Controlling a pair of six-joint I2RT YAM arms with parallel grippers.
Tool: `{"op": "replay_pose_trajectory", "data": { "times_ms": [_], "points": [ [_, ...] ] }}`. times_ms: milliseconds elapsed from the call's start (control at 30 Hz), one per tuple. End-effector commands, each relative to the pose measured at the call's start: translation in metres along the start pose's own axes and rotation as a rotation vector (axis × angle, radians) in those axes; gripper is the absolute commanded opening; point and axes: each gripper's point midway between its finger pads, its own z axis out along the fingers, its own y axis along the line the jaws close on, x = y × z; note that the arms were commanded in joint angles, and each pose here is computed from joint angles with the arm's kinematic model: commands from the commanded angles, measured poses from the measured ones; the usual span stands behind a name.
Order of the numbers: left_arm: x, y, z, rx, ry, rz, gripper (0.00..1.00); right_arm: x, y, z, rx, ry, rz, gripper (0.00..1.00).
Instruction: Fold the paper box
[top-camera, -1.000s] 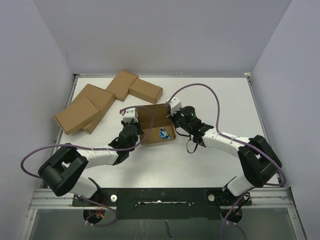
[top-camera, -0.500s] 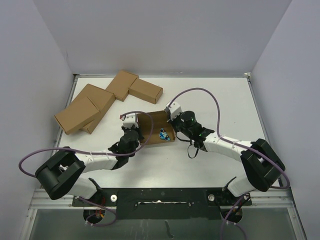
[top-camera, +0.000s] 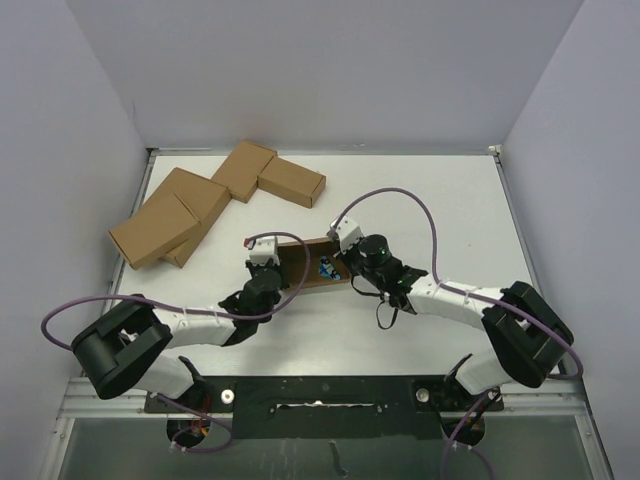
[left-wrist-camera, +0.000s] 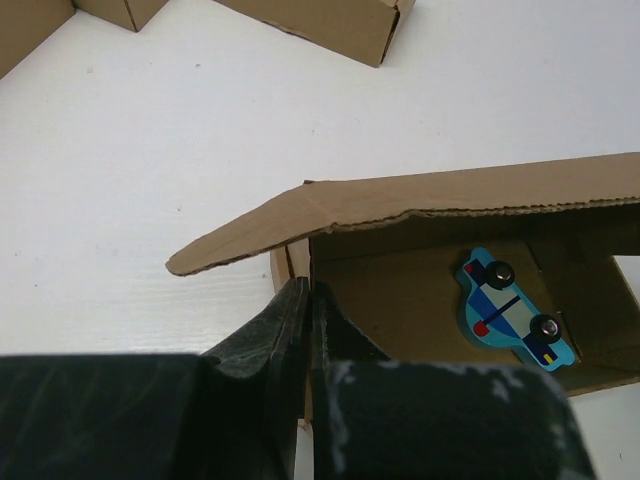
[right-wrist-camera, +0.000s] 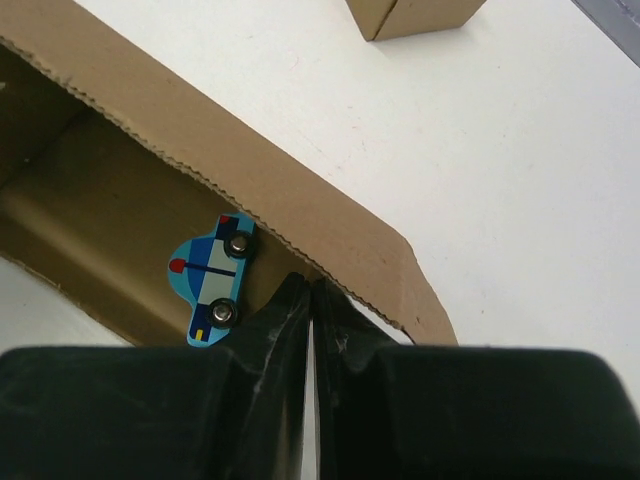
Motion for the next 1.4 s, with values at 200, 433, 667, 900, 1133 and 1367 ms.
{"op": "replay_pose_trajectory", "data": {
  "times_ms": [200,433,667,900,1133,1367],
  "points": [
    [0.004,-0.005,-0.005,0.020,-0.007,0.023,0.00,-0.010,0.006,-0.016,-0.025,-0.041,-0.038,0.07],
    [0.007,-0.003,-0.005,0.020,-0.011,0.054,0.00,-0.008,0.003,-0.018,-0.022,-0.036,-0.053,0.11],
    [0.012,0.002,-0.006,0.011,-0.005,0.079,0.00,-0.016,0.003,-0.021,-0.052,-0.051,-0.072,0.28],
    [0.015,0.003,-0.005,0.005,-0.001,0.080,0.00,-0.024,-0.005,-0.031,-0.079,-0.042,-0.125,0.48],
    [0.015,0.003,-0.005,0.004,0.002,0.081,0.00,-0.004,0.001,-0.050,-0.220,0.040,-0.239,0.65],
    [0.012,0.002,-0.006,0.007,-0.003,0.077,0.00,-0.002,0.005,-0.082,-0.407,0.076,-0.361,0.65]
  ]
}}
